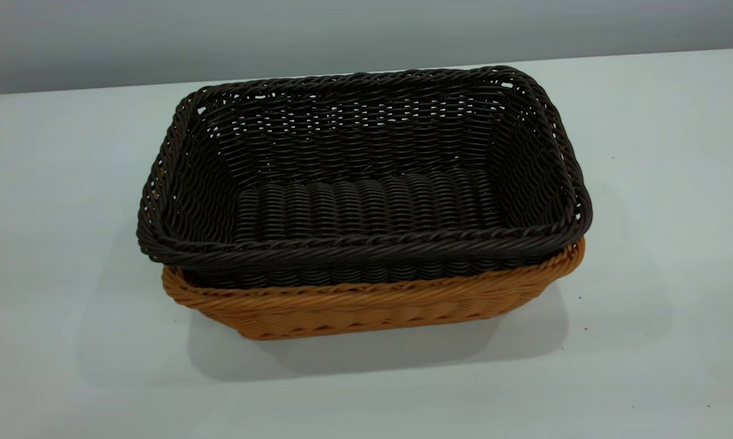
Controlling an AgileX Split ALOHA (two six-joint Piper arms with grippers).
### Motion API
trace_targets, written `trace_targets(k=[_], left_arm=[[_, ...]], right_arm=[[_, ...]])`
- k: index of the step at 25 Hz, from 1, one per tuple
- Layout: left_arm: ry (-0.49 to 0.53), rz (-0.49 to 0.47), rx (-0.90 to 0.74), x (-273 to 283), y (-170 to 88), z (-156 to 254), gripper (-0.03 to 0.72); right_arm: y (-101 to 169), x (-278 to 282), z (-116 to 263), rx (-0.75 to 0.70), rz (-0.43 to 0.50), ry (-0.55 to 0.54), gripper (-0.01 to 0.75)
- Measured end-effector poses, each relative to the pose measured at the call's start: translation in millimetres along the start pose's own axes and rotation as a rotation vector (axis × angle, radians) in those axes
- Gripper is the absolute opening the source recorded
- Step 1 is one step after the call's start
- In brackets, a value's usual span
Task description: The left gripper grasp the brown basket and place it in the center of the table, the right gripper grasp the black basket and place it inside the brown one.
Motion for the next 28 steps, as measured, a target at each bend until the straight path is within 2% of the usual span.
trace_targets(k=[8, 15, 17, 25, 28], left_arm=[[0.031, 0.056, -0.015, -1, -16, 30, -0.001], [0.051, 0.208, 0.004, -6, -55, 76, -0.001], [0.074, 0.215, 0.002, -10, -60, 92, -0.001], [0.063, 0.211, 0.04, -11, -69, 121, -0.001], [0.01, 0.197, 0.044, -10, -68, 120, -0.001]], right_arm=[[-9, -7, 12, -0.026, 0.041, 0.053, 0.003], [-10, -7, 13, -0.024, 0.048, 0.054, 0.003], [-10, -7, 13, -0.025, 0.049, 0.054, 0.003], [-12, -7, 13, -0.019, 0.058, 0.055, 0.003], [-12, -7, 13, -0.019, 0.058, 0.055, 0.003]])
Point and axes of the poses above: a point on each arm's last joint axis where the gripper is mounted, x pointing back along that axis away from the gripper, y along the wrist's bending axis when the last joint is at zero, z = x × y, the point moved 8 cm from there along -x, pointing out along that axis toward the gripper, and after that the axes turned 10 degrees about -x, right-handed, at the moved point
